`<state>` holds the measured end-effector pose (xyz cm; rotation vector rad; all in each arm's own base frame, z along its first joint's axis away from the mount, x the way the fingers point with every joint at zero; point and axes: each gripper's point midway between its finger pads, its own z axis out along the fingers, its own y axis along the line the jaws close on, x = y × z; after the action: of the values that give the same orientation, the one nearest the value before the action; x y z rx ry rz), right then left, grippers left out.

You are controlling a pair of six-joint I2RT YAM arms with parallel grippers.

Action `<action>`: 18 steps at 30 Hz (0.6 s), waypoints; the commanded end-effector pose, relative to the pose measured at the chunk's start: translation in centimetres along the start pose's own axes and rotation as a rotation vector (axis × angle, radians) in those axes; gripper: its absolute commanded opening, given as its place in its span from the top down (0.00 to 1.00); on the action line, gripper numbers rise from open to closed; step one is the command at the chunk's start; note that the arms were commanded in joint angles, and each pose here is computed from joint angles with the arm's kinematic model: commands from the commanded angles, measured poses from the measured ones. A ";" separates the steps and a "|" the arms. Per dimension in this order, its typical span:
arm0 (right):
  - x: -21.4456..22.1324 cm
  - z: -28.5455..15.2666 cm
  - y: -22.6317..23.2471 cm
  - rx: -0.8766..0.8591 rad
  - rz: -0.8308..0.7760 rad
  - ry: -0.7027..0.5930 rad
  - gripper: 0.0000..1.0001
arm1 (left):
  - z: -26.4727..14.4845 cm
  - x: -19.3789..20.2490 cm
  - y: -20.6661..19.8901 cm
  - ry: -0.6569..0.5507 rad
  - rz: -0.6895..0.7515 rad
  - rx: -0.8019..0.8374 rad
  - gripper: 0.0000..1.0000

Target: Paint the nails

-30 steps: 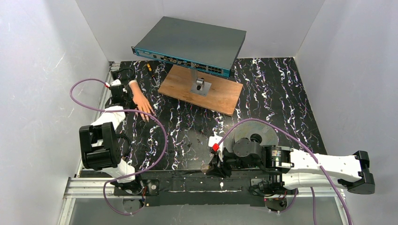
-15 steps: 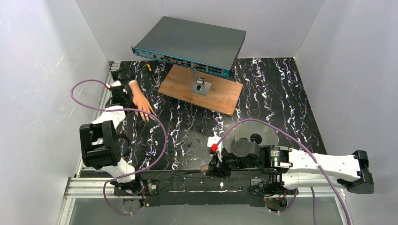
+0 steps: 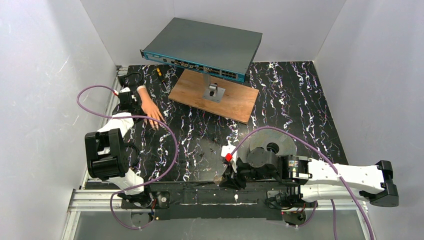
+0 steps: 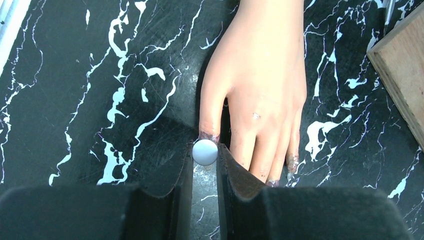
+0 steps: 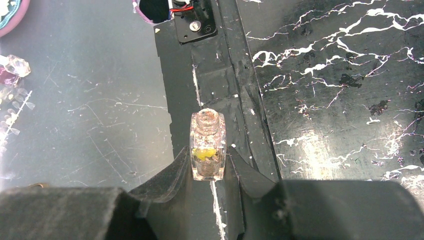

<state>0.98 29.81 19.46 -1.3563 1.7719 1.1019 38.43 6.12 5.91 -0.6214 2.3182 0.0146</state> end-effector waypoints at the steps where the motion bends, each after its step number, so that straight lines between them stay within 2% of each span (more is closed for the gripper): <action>1: -2.3 -0.5 0.7 -0.023 -0.011 -0.080 0.99 | -0.8 0.3 -0.7 0.034 0.025 0.020 1.00; 18: -2.4 -0.8 1.0 -0.028 -0.003 -0.094 0.99 | -1.2 1.4 -0.5 0.080 0.038 0.017 1.00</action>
<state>0.87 29.61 20.17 -1.3410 1.7527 1.1212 36.91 5.49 4.94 -0.6096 2.3973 0.0192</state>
